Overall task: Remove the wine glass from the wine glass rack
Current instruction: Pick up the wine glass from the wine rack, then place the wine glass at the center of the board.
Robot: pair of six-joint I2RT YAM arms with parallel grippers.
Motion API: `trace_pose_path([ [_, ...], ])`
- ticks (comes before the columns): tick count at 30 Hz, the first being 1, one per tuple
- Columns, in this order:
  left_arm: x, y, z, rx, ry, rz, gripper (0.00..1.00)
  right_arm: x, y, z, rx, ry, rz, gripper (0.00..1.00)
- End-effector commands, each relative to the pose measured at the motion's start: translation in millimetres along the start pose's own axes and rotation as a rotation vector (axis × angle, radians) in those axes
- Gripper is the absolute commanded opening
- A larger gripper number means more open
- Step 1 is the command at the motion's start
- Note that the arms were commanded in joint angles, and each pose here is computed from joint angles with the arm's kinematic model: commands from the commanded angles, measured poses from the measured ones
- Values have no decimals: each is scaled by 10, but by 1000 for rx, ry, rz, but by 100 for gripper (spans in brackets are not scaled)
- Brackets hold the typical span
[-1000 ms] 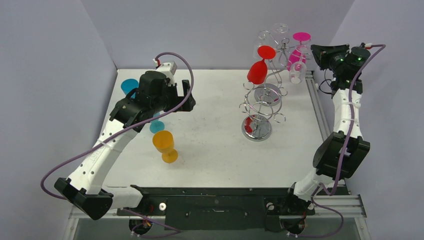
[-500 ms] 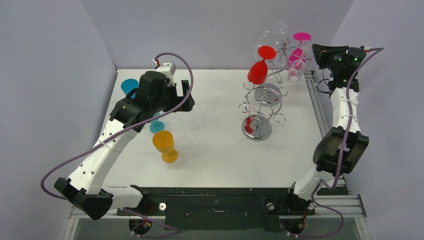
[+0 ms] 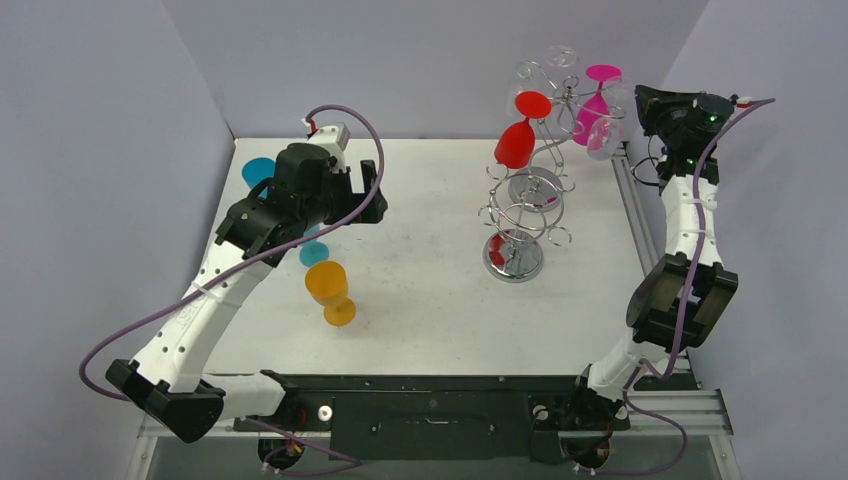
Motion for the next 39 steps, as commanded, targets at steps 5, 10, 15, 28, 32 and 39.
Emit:
trace_pose_path([
  [5,-93,-12,-150,12,-62,1,96,-106,338,-276,-83,-139,-90,0],
  [10,-98,-19,-160,20,-66,-1,96,-155,350,-451,-59,-209,-122,0],
  [15,-101,-32,-156,32,-68,-3,96,-196,346,-647,-57,-260,-131,0],
  [28,-92,-139,-132,136,-82,-33,96,11,294,-1359,-11,-219,-102,0],
  [32,-71,-233,-103,222,-77,-65,96,162,433,-1708,-34,-193,-104,0],
  [39,-164,-459,-128,413,-148,-136,96,441,799,-2248,-143,-114,-93,0],
])
Point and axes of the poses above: each gripper's point midway between its finger pads, its own z axis out along the fingers, its own y axis along the line the jaws close on, x = y × z, the point moved 8 cm from there along -z, back along the fingers, and after that the axes turned 7 degrees about z, right-handed, at the moved point
